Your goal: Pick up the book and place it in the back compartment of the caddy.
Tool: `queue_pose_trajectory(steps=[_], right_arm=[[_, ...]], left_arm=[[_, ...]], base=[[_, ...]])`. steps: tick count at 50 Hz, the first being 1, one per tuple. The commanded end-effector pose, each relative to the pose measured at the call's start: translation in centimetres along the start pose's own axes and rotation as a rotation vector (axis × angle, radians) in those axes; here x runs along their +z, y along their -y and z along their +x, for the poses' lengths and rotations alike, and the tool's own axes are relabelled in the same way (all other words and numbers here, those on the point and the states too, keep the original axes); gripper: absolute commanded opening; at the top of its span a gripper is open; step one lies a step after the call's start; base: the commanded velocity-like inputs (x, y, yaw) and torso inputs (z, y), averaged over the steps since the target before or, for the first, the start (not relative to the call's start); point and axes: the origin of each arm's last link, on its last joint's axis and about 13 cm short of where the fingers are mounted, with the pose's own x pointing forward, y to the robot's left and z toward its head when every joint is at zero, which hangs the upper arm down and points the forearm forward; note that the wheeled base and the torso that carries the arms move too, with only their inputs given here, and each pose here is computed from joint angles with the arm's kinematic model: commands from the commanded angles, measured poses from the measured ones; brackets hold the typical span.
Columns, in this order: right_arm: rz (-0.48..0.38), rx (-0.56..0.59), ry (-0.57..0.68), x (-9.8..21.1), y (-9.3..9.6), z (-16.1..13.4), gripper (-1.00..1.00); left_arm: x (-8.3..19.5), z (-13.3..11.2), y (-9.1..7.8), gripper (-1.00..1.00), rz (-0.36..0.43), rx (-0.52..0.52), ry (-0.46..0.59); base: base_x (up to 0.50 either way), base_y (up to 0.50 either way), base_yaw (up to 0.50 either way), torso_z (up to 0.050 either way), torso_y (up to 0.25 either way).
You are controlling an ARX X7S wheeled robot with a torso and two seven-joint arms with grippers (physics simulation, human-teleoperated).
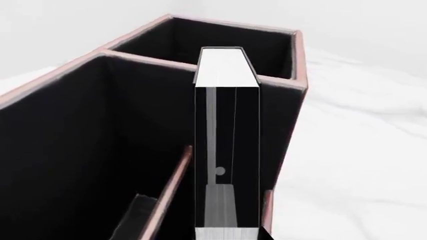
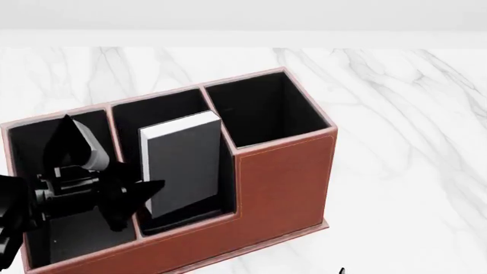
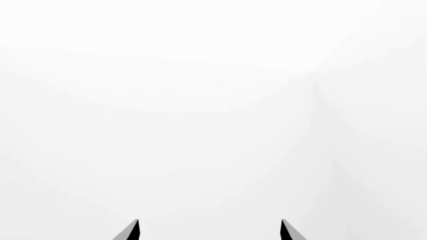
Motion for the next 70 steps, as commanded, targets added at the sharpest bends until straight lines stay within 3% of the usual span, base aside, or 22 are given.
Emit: queue_pose_trajectory(steps=[1, 2, 3, 23, 34, 36, 37, 44, 52, 63, 70], right_arm=[[0.001, 0.002, -0.001, 0.0, 0.0, 0.0, 1.0], [0.0, 0.002, -0.001, 0.0, 0.0, 0.0, 1.0], [0.0, 0.003, 0.0, 0.0, 0.0, 0.0, 1.0], [0.001, 0.006, -0.001, -0.1, 0.0, 0.0, 1.0], [-0.01, 0.008, -0.01, -0.3, -0.1, 0.2, 1.0], [-0.014, 0.01, -0.013, -0.5, -0.2, 0.3, 1.0], [-0.016, 0.009, -0.018, -0.6, -0.2, 0.5, 1.0], [-0.034, 0.008, -0.017, -0.5, -0.4, 1.5, 1.0], [-0.058, 0.009, 0.001, 0.4, -0.9, 4.8, 1.0], [-0.086, 0.021, 0.077, 2.7, -1.4, 7.8, 1.0], [-0.088, 0.021, 0.141, 4.6, -1.5, 8.9, 1.0]], left_arm=[[0.3, 0.4, 0.1, -1.0, -0.052, 0.058, 0.103], [0.3, 0.3, 0.1, -1.0, -0.064, 0.092, 0.102], [0.3, 0.3, 0.1, 1.0, -0.089, 0.089, 0.103], [-0.3, 0.4, 0.3, 1.0, -0.092, 0.123, 0.123], [-1.8, 0.2, 0.8, 1.0, -0.093, 0.042, 0.111], [-1.8, -0.5, 1.6, 1.0, -0.094, 0.022, 0.118], [-2.4, -1.2, 2.4, 1.0, -0.133, 0.005, 0.125], [-0.7, -4.3, 5.4, 1.0, -0.115, -0.043, 0.216], [0.7, -7.5, 8.9, 1.0, -0.145, -0.08, 0.3], [2.2, -10.2, 12.5, 1.0, -0.031, -0.142, 0.38], [2.9, -11.2, 14.0, 1.0, 0.022, -0.153, 0.422]], base=[[0.0, 0.0, 0.0, 0.0, 0.0], [0.0, 0.0, 0.0, 0.0, 0.0], [0.0, 0.0, 0.0, 0.0, 0.0], [0.0, 0.0, 0.0, 0.0, 0.0], [0.0, 0.0, 0.0, 0.0, 0.0], [0.0, 0.0, 0.0, 0.0, 0.0], [0.0, 0.0, 0.0, 0.0, 0.0], [0.0, 0.0, 0.0, 0.0, 0.0], [0.0, 0.0, 0.0, 0.0, 0.0], [0.0, 0.0, 0.0, 0.0, 0.0], [0.0, 0.0, 0.0, 0.0, 0.0]])
